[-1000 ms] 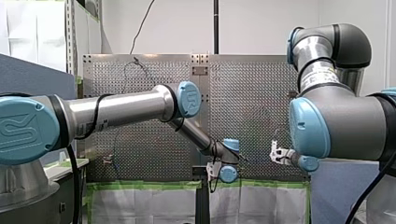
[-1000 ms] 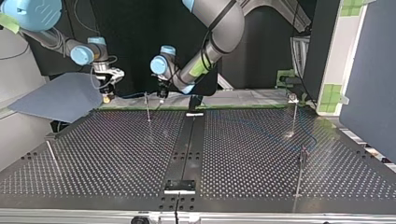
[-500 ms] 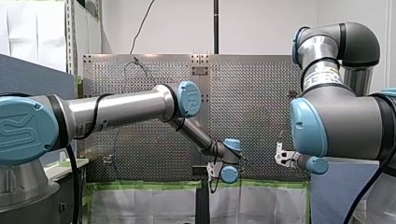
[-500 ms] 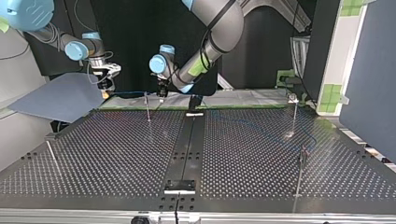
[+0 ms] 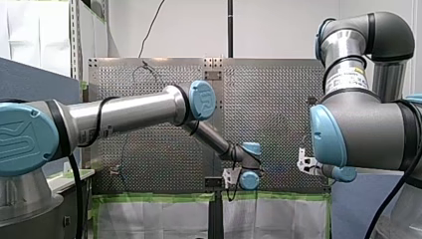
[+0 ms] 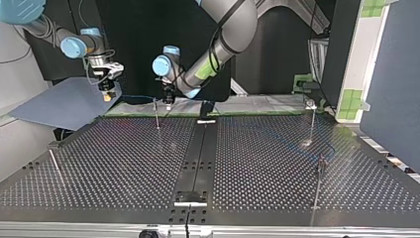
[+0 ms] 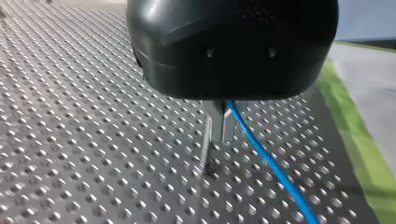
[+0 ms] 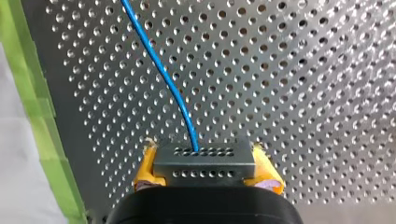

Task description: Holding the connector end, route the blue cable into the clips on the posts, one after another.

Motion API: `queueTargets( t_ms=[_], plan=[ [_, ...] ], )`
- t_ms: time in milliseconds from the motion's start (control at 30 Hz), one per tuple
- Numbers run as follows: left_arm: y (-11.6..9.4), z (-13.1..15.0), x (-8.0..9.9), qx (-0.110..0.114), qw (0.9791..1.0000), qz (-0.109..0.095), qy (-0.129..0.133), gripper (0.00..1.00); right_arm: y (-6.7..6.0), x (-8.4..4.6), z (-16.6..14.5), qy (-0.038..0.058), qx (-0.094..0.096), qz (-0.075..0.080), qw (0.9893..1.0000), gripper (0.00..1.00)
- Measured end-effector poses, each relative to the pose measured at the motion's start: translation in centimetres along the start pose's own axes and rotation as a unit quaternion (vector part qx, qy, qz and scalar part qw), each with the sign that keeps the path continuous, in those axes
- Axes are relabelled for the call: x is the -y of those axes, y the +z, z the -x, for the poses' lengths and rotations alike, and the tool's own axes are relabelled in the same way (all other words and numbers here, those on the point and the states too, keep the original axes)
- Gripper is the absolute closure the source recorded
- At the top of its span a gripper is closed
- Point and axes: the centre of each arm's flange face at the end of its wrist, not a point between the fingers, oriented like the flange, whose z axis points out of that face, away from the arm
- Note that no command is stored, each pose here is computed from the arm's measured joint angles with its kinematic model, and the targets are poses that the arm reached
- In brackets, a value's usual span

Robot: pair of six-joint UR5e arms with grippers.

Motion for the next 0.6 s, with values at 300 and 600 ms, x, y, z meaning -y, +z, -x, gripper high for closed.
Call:
queueTargets(
  t_ms=[300, 600],
  plan=[
    [-1.2, -0.1, 0.7, -0.014, 0.9999, 0.000, -0.008, 1.00, -1.2, -0.5, 0.5, 0.0043, 0.001, 0.017, 0.9998, 1.00],
    [-3.2, -1.5, 0.6, -0.035, 0.9992, 0.016, 0.004, 1.00, -1.1, -0.8, 0.4, 0.0062, -0.010, 0.018, 0.9998, 1.00]
  ],
)
